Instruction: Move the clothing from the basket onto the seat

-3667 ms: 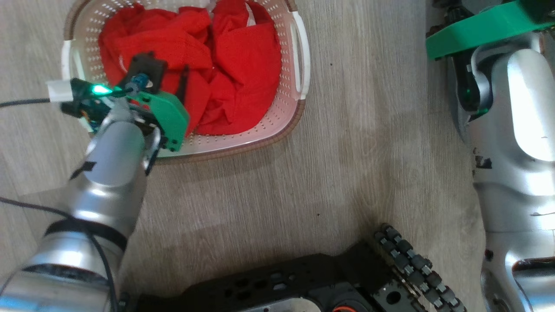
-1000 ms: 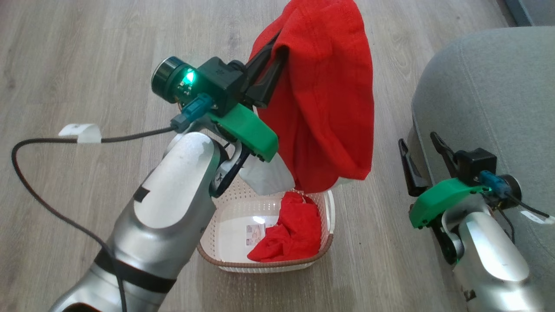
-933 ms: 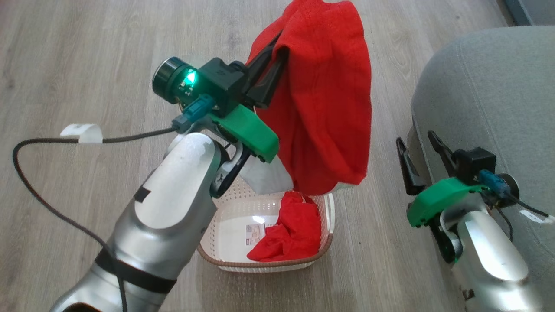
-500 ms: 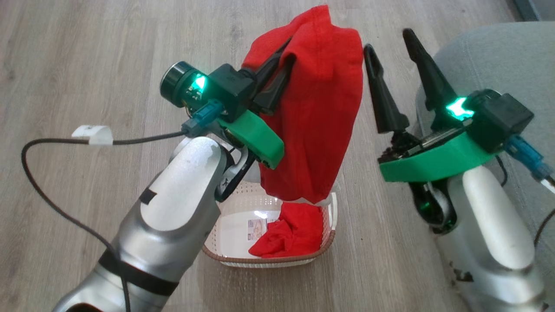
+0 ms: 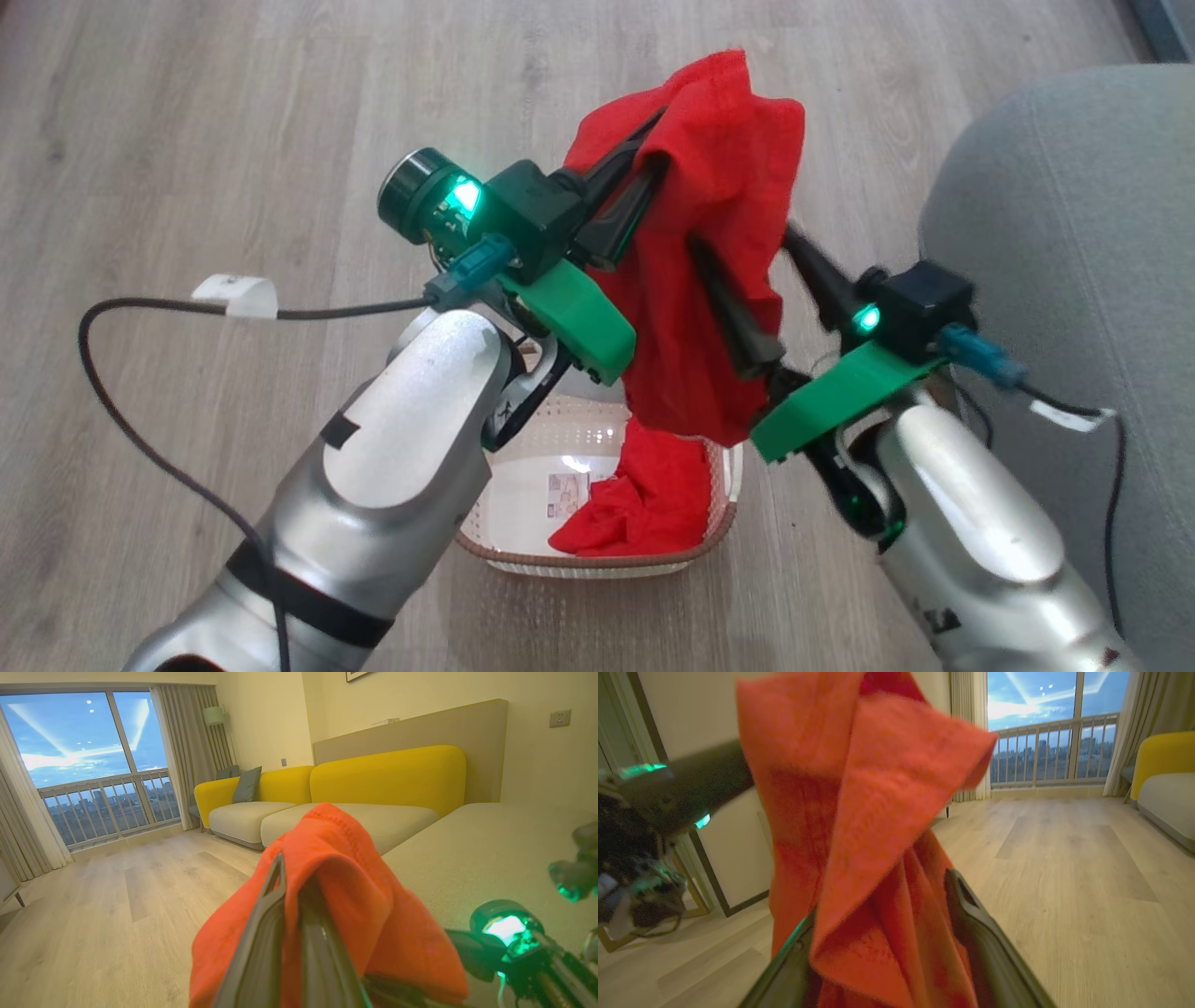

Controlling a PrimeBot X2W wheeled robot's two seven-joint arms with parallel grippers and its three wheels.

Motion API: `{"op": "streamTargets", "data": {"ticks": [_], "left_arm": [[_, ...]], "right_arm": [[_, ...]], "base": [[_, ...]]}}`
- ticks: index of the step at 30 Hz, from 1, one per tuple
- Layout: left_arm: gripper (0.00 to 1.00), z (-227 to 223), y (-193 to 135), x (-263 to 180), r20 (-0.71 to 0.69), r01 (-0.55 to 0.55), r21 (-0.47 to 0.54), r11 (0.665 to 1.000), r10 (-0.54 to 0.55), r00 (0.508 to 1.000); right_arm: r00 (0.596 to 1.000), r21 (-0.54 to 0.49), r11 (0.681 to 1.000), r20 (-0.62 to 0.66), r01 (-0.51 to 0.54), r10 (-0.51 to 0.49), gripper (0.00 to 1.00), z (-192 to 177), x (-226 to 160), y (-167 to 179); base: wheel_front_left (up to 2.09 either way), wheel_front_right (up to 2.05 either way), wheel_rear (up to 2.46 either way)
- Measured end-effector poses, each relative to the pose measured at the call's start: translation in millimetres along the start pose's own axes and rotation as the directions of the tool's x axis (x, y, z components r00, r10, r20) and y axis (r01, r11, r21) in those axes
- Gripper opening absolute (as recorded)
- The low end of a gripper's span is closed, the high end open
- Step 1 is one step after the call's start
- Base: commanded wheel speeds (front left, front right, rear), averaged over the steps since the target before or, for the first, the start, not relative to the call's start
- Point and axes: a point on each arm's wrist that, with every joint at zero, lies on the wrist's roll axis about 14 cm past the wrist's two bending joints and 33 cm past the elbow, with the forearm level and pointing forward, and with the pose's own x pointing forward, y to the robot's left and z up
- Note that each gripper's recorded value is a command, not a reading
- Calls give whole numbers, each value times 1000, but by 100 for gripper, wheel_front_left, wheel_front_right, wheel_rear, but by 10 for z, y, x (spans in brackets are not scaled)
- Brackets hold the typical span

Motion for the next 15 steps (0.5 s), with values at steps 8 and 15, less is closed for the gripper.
{"op": "streamTargets", "data": {"ticks": [8,15], "left_arm": [[0,27,1,-87,-5,-4,-3,1000,4,1000],[0,5,-16,-191,-23,-9,-23,1000,8,1000]], "right_arm": [[988,28,997,-138,-67,70,100,-413,157,218],[971,56,997,-228,-60,71,0,-667,253,238]], "base": [[0,0,0],[0,0,0]]}}
